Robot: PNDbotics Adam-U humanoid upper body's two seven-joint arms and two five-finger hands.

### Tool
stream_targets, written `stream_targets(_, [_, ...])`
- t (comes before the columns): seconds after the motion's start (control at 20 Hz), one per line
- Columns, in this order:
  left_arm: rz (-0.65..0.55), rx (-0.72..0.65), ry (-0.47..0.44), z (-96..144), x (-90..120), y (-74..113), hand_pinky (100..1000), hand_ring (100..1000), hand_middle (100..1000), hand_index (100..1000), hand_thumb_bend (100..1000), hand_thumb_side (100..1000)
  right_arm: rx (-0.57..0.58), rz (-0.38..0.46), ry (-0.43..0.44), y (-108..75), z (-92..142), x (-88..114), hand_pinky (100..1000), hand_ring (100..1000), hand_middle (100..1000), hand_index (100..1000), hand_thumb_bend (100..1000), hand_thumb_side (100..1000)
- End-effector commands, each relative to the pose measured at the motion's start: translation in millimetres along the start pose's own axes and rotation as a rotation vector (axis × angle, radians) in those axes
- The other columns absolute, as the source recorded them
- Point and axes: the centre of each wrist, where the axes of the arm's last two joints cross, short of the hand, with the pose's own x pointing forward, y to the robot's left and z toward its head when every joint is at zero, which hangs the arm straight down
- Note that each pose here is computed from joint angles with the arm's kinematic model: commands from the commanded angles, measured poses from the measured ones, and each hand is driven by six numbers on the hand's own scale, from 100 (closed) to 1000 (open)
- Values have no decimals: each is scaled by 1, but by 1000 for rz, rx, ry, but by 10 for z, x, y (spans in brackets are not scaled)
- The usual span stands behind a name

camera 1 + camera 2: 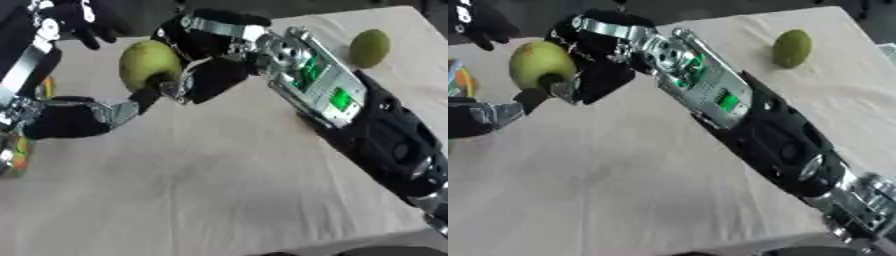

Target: Pick up the objects with one hand, pass them to the other hand, and then place them into the box on the other side of the table.

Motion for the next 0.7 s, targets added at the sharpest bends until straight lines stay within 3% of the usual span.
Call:
stream_targets(0.05, [-8, 20, -4, -17, 0, 71, 558, 592, 614, 684, 524, 257, -18, 8, -28, -52, 29, 78, 718, 569, 509, 647, 127, 100])
stream_targets(0.7, [3, -35, 69, -14, -95, 5, 559, 594, 620, 693, 579, 234, -42, -4, -47, -55, 42, 112, 713, 564, 505, 643, 151, 100])
